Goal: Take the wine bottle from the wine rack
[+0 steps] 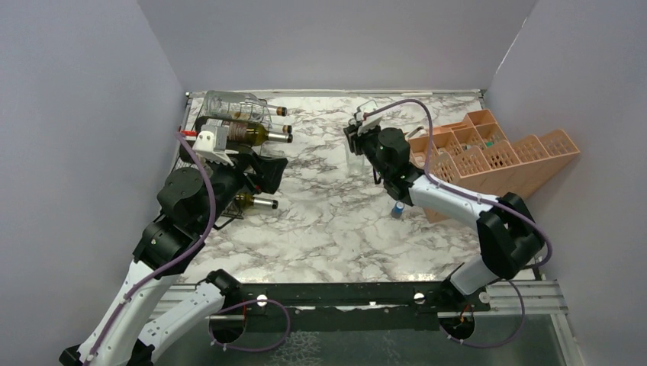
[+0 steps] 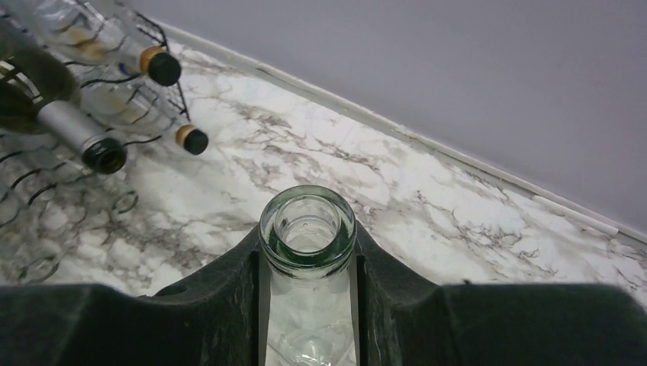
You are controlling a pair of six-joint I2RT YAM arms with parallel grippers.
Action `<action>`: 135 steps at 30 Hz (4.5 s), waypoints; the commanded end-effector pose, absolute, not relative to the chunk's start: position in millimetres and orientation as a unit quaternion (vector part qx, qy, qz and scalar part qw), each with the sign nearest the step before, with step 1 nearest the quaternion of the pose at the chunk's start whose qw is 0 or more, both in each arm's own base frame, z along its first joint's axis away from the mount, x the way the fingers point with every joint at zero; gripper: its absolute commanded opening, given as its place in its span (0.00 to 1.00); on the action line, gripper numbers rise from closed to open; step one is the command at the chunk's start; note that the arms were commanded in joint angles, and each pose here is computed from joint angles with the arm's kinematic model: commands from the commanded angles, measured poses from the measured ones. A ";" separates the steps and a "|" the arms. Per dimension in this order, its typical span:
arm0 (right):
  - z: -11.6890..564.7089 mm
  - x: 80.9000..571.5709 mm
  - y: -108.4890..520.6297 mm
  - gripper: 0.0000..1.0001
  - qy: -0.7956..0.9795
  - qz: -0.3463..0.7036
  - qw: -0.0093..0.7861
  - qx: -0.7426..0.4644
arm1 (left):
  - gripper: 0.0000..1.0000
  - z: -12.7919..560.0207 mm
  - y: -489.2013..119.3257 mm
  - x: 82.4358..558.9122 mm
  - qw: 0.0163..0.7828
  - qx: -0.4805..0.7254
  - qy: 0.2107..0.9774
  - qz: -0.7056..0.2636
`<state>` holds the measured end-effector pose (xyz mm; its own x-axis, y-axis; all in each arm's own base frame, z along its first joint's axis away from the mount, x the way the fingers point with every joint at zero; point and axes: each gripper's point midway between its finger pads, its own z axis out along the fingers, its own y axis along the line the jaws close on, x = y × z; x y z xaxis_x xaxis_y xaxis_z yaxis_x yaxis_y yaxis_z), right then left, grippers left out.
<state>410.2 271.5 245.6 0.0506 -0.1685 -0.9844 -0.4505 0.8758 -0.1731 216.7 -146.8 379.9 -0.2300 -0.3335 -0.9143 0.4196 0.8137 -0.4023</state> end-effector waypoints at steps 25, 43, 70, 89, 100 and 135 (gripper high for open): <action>266.6 638.8 239.5 0.06 0.648 0.086 0.743 -0.147 | 0.99 323.2 -159.5 243.6 0.580 0.008 0.765 -0.279; 253.9 622.8 228.5 0.30 0.636 0.085 0.756 -0.129 | 0.99 323.8 -153.5 234.4 0.581 -0.009 0.760 -0.291; 264.3 464.2 231.6 0.99 0.686 0.197 0.649 -0.265 | 0.97 314.8 -136.3 223.7 0.565 -0.043 0.777 -0.273; 239.2 326.4 234.9 0.99 0.799 0.387 0.431 -0.166 | 0.99 248.6 -98.9 251.0 0.490 -0.071 0.866 -0.066; 277.4 307.1 215.0 0.99 0.747 0.360 0.526 -0.188 | 0.99 268.1 -33.0 284.0 0.458 -0.196 0.867 0.025; 283.0 273.4 219.9 1.00 0.714 0.393 0.527 -0.240 | 0.94 178.0 16.6 362.6 0.314 -0.582 0.738 -0.135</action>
